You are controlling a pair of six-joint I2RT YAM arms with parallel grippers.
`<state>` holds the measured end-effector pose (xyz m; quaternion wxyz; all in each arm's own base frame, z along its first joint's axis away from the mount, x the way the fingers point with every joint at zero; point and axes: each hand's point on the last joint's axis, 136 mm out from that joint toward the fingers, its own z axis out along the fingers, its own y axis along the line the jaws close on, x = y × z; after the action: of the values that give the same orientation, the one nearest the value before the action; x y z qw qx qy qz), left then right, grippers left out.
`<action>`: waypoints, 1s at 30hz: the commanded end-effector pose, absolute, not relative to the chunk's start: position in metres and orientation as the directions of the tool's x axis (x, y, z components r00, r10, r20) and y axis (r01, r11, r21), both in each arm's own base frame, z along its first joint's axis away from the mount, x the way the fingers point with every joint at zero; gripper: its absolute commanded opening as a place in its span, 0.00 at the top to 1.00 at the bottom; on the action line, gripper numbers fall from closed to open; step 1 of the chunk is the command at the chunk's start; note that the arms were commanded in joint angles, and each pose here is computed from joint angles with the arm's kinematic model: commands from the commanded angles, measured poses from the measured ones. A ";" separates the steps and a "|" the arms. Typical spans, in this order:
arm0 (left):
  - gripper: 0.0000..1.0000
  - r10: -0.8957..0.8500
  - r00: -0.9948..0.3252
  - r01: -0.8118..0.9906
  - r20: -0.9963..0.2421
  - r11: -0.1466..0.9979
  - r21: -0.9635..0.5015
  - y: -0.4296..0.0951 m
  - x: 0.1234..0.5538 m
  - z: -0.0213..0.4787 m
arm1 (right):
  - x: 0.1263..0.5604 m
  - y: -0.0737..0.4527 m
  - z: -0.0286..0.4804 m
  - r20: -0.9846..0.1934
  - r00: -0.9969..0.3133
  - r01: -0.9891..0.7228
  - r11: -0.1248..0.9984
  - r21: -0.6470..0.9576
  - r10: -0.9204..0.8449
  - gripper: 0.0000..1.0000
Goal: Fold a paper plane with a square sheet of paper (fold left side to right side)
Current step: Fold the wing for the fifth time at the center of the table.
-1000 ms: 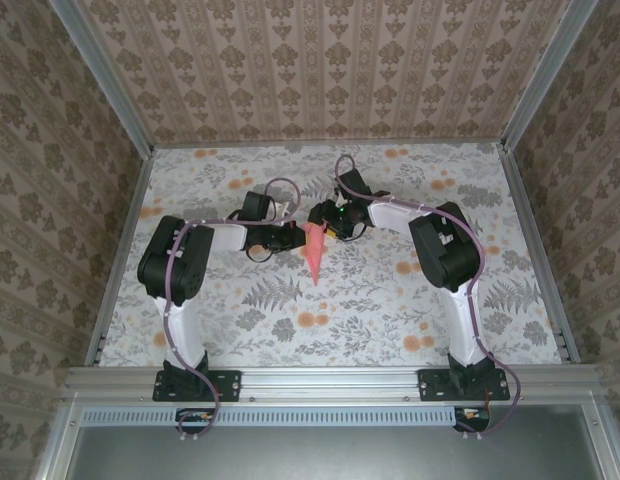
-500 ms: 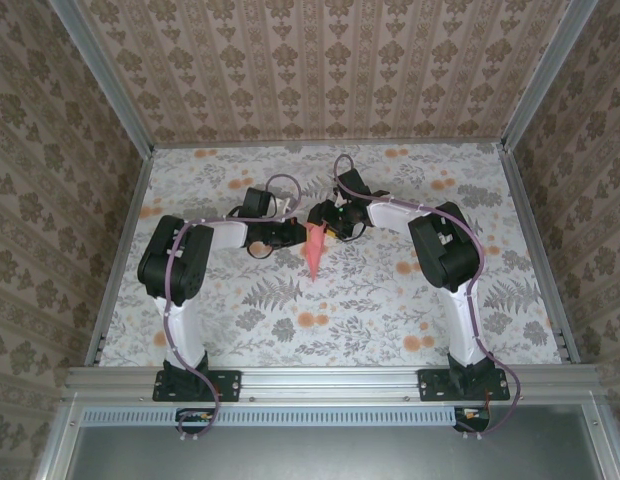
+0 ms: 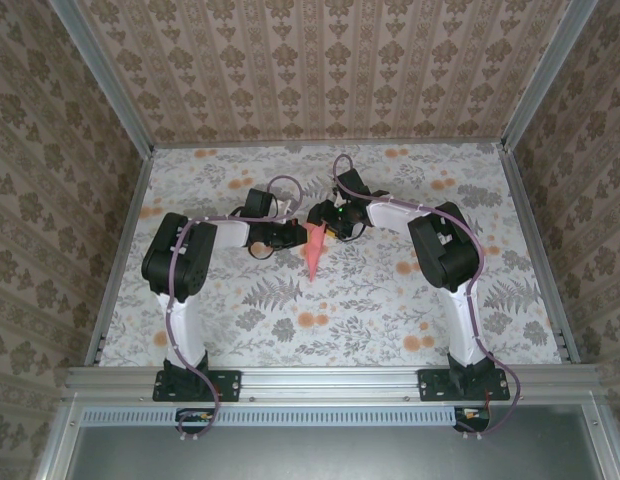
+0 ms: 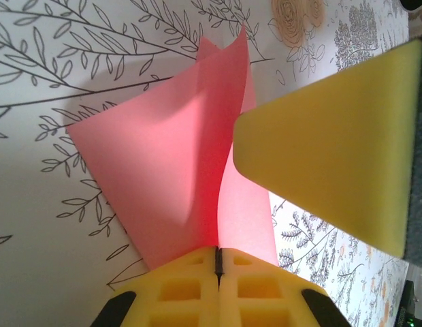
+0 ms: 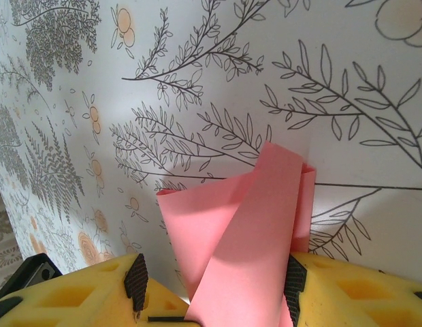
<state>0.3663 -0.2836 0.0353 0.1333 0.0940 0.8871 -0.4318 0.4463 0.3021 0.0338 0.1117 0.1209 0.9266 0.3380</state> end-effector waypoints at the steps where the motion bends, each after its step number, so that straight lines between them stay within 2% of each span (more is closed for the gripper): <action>1: 1.00 0.069 -0.947 0.287 -0.314 0.623 -0.728 -0.278 0.364 0.025 | 0.422 0.298 -0.003 -0.042 -0.962 0.198 0.793 0.576 0.271 0.41; 11: 1.00 0.071 -0.961 0.248 -0.268 0.651 -0.717 -0.272 0.355 0.004 | 0.428 0.303 0.008 -0.067 -0.961 0.176 0.777 0.605 0.269 0.41; 22: 1.00 0.084 -0.966 0.236 -0.244 0.667 -0.706 -0.271 0.349 -0.009 | 0.448 0.301 0.058 -0.189 -0.933 0.096 0.721 0.686 0.305 0.38; 28: 1.00 0.088 -0.968 0.231 -0.235 0.676 -0.700 -0.270 0.347 -0.014 | 0.448 0.289 0.078 -0.247 -0.919 0.068 0.739 0.671 0.308 0.37; 30: 1.00 0.089 -0.968 0.233 -0.236 0.676 -0.699 -0.270 0.347 -0.013 | 0.445 0.286 0.080 -0.251 -0.919 0.065 0.744 0.665 0.305 0.39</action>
<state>0.3641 -0.2828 0.0256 0.1289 0.0961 0.8887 -0.4293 0.4444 0.2934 0.0576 0.1483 0.1100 0.9195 0.3470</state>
